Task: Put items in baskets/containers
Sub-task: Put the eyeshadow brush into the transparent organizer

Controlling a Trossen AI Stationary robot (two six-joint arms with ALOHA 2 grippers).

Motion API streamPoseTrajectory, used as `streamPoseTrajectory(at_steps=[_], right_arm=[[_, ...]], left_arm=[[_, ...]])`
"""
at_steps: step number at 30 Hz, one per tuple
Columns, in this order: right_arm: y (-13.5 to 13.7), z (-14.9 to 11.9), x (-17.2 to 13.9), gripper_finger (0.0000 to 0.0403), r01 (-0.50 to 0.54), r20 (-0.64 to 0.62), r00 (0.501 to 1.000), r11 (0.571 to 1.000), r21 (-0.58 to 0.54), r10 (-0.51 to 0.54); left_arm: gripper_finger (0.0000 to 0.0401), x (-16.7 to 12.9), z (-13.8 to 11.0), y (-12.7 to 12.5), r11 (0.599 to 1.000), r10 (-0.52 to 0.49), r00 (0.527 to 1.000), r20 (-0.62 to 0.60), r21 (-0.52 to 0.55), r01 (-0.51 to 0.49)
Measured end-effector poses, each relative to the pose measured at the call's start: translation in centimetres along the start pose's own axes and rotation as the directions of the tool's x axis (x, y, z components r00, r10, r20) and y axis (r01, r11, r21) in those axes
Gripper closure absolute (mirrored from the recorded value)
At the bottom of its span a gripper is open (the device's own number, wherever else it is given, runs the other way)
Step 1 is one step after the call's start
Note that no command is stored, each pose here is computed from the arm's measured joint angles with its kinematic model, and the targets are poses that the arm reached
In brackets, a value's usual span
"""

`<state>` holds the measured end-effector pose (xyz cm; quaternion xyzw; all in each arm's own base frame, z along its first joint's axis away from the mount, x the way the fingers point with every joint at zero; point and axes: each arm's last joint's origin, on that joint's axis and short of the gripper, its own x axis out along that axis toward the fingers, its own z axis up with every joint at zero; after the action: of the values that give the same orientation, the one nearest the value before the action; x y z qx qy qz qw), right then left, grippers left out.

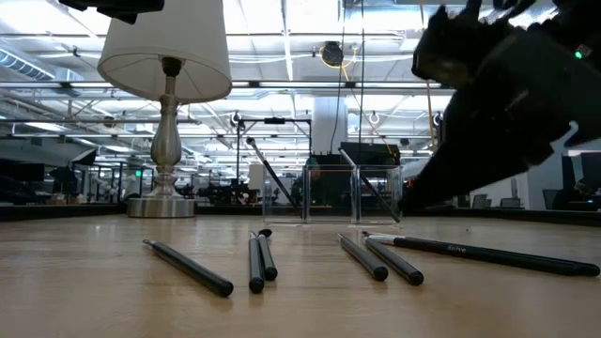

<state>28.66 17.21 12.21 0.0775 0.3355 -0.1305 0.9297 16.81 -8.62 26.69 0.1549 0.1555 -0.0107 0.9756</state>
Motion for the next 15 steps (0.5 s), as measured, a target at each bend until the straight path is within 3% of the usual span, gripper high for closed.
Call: streamPoseTrajectory(at_steps=[5, 15], right_arm=[[0.2, 0.2, 0.3, 0.0403, -0.079, -0.029, 0.996, 0.997, 0.009, 0.079], [-0.2, -0.8, 1.4, 0.0403, -0.033, -0.071, 0.997, 0.999, 0.021, 0.034]], left_arm=[[0.0375, 0.0, 0.0, 0.0, 1.0, 0.0, 1.0, 0.0, -0.001, 0.0], [0.0375, 0.0, 0.0, 0.0, 1.0, -0.001, 1.0, 0.0, -0.002, 0.001]])
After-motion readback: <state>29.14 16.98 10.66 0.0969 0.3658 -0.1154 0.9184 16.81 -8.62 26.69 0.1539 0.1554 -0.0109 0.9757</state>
